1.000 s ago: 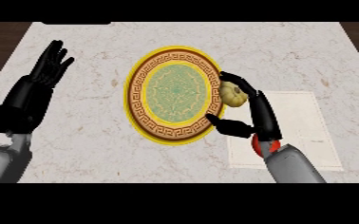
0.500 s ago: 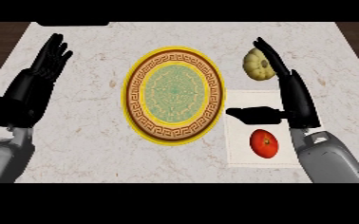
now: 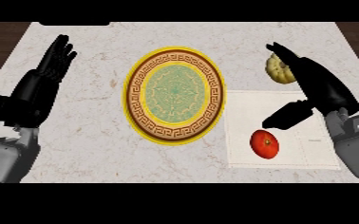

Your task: Pick the squash from the placemat and place it in the plate

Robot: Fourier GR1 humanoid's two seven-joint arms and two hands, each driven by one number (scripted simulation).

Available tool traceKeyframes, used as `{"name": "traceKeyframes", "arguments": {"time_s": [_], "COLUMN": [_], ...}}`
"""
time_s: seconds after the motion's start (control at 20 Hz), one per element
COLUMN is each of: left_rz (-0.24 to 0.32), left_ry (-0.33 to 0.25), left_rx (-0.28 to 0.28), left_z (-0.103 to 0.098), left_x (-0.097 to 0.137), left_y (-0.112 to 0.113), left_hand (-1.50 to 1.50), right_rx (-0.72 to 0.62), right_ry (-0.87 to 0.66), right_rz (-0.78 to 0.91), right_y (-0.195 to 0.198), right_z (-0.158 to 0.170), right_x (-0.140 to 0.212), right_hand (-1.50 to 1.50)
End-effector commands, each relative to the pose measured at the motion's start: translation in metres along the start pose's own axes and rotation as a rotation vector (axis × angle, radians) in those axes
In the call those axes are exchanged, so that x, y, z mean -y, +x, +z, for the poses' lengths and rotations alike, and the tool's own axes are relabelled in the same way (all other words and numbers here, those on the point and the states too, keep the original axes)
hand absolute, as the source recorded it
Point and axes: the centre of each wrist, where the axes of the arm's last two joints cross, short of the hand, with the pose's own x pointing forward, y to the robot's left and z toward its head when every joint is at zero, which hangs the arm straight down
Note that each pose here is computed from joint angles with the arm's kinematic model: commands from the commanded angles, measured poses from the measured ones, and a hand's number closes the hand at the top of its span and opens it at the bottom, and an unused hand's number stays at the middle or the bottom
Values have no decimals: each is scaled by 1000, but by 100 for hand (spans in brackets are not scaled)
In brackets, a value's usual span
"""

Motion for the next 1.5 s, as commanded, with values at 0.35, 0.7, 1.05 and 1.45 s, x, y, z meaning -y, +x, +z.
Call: {"name": "traceKeyframes", "arguments": {"time_s": [0.35, 0.7, 1.05, 1.45], "left_rz": [18, -1, -6, -19], "left_ry": [16, -3, 2, -4], "left_rx": [7, 27, 22, -4], "left_z": [-4, -10, -3, -9], "left_x": [14, 10, -16, 10], "left_y": [6, -2, -1, -3], "left_hand": [0, 0, 0, 0], "right_rx": [-241, -344, -416, -399], "right_ry": [278, 245, 272, 343], "right_rz": [194, 284, 278, 261], "right_y": [15, 1, -27, -32], "right_z": [10, -20, -34, -21], "right_x": [13, 2, -30, -45], "right_hand": [-150, -150, -150, -150]}}
